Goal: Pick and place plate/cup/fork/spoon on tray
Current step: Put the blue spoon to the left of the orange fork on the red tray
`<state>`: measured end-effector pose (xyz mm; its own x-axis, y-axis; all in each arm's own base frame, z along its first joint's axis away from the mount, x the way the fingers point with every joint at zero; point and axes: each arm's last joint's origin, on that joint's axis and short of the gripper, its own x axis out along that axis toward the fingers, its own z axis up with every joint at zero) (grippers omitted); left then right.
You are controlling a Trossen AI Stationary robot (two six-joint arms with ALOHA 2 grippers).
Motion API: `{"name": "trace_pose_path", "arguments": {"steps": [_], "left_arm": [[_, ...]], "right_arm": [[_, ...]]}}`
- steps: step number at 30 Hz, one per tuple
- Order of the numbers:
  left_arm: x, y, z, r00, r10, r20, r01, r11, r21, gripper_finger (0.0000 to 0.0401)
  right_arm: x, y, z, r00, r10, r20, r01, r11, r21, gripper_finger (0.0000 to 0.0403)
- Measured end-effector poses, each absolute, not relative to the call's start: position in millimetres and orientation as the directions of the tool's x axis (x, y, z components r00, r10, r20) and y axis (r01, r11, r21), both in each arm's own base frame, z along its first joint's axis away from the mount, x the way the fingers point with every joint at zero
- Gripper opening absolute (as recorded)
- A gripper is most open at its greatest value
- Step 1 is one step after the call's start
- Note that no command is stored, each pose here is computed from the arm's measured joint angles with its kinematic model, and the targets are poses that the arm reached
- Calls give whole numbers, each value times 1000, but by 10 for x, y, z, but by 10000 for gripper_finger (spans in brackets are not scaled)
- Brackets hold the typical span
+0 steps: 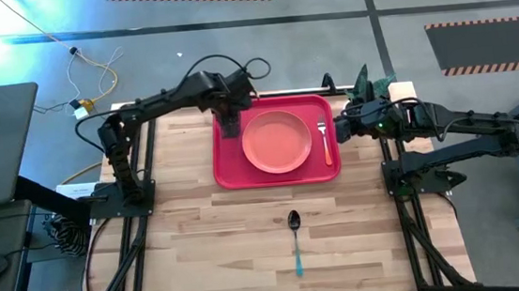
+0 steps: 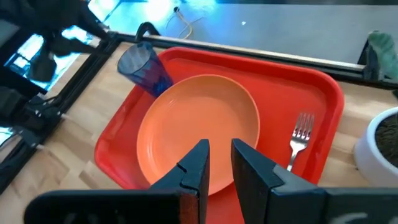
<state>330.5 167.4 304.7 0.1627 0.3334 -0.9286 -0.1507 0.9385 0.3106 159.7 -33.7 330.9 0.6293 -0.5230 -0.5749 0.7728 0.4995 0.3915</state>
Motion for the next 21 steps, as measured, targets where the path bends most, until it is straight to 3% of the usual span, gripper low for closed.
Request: {"name": "trace_pose_path", "arguments": {"steps": [6, 11, 15, 21], "left_arm": [[3240, 1640, 3338, 156, 327, -932, -266, 922, 280, 97], [3106, 1545, 3458, 134, 206, -969, -355, 923, 147, 97], [2999, 1406, 3544, 205, 129, -970, -368, 929, 46, 97], [2827, 1096, 3703, 364, 173, -915, -352, 935, 37, 97]], "right_arm": [[1602, -326, 3306, 649, -485, -587, 756, 500, 422, 58], [1609, -312, 3303, 671, -436, -599, 734, 505, 454, 58], [1631, -303, 3323, 704, -403, -585, 704, 510, 495, 58], [1732, -261, 3448, 847, -243, -474, 526, 516, 676, 58]]}}
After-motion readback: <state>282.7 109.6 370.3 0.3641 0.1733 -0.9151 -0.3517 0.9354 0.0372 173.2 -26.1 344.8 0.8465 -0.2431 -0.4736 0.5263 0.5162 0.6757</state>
